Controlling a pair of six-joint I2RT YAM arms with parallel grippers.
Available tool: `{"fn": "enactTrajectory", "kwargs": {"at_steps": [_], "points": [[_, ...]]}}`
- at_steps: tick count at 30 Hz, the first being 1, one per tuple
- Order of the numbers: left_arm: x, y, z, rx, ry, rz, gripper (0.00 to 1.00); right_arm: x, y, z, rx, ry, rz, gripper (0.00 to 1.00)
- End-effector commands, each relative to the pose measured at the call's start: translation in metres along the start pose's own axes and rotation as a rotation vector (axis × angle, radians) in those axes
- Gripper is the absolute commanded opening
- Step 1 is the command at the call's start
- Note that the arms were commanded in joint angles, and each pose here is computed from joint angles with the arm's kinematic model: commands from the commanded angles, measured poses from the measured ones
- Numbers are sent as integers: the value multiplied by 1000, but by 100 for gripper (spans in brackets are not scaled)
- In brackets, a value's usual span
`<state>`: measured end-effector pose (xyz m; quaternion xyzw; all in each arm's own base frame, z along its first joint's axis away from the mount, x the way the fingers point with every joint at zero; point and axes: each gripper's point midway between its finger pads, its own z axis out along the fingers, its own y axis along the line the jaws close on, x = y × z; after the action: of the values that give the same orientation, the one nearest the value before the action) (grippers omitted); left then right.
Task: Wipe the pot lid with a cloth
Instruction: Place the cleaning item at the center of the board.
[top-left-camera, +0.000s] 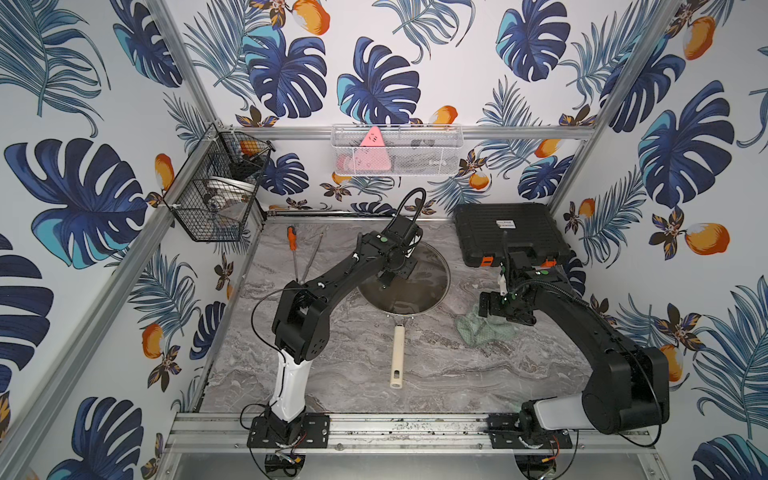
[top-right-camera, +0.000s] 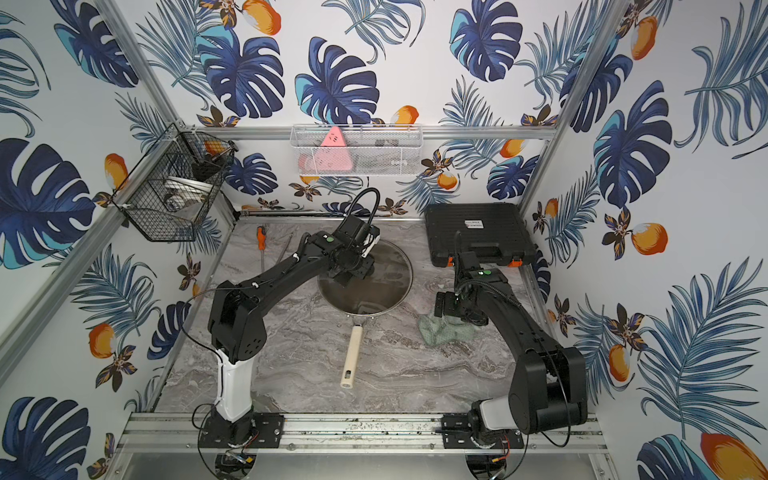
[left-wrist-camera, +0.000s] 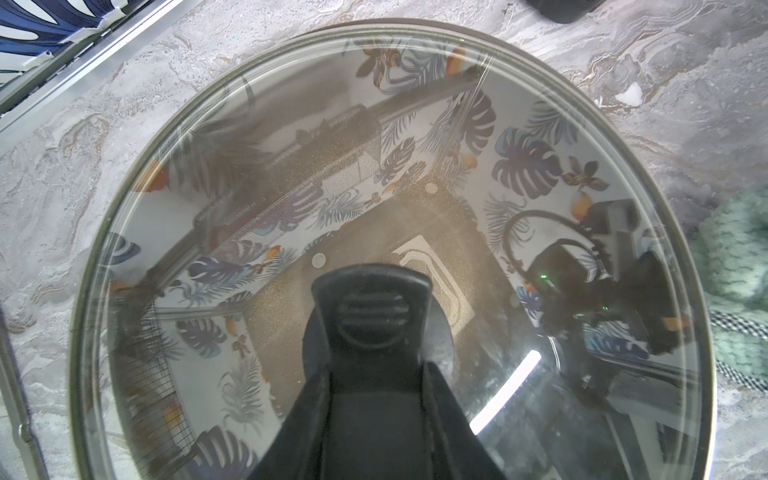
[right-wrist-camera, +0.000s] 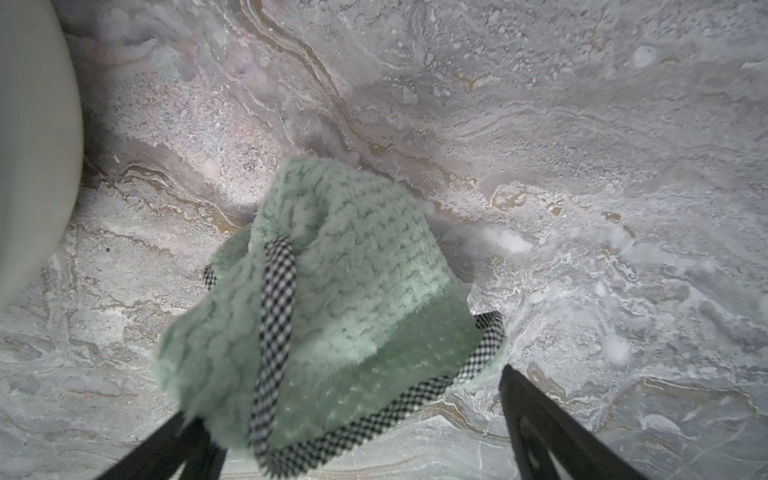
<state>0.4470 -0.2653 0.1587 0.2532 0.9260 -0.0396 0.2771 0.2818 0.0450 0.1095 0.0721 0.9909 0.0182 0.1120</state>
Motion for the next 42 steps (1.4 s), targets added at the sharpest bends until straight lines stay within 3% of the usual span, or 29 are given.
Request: {"fn": "enactTrajectory", "kwargs": {"at_steps": [1, 16, 35, 40, 42], "points": [[-27, 5, -7, -27, -109, -25, 7, -3, -1, -3, 3, -21, -1, 100], [-34, 7, -12, -33, -199, -64, 3, -4, 0, -3, -2, -21, -8, 100], [-16, 2, 3, -19, -118, -86, 6, -4, 0, -1, 2, -11, -12, 100], [-15, 4, 5, -28, -97, -78, 16, -4, 0, -1, 1, -10, -13, 100], [-15, 4, 5, -32, -94, -79, 24, -4, 1, -1, 0, -9, -13, 100]]}}
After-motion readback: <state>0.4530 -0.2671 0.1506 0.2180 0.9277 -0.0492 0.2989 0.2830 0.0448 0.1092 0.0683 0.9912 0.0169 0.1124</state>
